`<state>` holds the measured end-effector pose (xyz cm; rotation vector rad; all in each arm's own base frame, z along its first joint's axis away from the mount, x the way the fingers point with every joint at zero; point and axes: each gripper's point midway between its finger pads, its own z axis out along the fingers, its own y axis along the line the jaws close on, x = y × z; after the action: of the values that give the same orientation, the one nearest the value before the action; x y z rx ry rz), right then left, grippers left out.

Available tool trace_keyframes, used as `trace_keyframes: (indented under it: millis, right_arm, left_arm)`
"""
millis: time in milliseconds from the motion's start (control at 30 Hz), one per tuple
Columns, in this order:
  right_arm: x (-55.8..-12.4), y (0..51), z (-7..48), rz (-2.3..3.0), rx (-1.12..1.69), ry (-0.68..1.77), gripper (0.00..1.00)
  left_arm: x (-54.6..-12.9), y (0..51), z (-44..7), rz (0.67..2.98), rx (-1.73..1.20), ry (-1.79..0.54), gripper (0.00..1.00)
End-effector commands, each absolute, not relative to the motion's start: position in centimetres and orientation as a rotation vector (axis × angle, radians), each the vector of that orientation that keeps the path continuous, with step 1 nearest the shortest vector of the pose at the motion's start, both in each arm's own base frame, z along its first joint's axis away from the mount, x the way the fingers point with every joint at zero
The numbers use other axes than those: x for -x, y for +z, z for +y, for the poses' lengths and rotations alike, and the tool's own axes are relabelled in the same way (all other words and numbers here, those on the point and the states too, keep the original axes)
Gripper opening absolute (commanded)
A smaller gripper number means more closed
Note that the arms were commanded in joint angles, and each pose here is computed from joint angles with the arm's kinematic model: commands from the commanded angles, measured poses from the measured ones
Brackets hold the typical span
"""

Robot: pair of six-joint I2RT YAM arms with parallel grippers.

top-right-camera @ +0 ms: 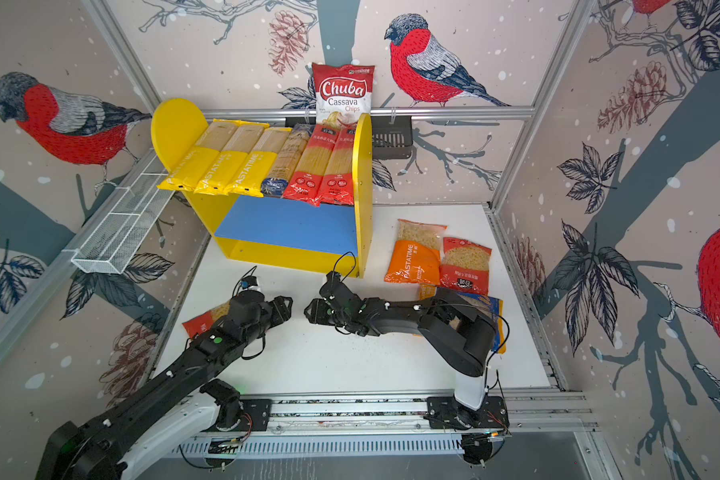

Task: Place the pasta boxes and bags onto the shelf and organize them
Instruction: 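Grasp the red fusilli bag with the right gripper and drag it toward the left gripper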

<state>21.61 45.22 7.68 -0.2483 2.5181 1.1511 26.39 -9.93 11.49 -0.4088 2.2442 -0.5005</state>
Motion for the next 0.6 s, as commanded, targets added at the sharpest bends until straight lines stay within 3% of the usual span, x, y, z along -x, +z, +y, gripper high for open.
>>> trace_keyframes:
  millis: [0, 367, 567]
  right_arm:
    - [-20.7, 9.0, 48.7, 2.476, 0.298, 1.296, 0.56]
    - [-18.4, 6.5, 56.1, 2.512, 0.421, 1.444, 0.54]
    - [-17.8, 4.6, 58.3, 2.559, 0.454, 1.452, 0.44]
  left_arm:
    - [-26.5, 12.3, -9.0, 2.238, 0.401, -0.475, 0.68]
    - [-26.5, 16.2, -6.6, 2.11, 0.426, -0.402, 0.66]
    - [-26.2, 15.7, -7.9, 2.119, 0.408, -0.503, 0.66]
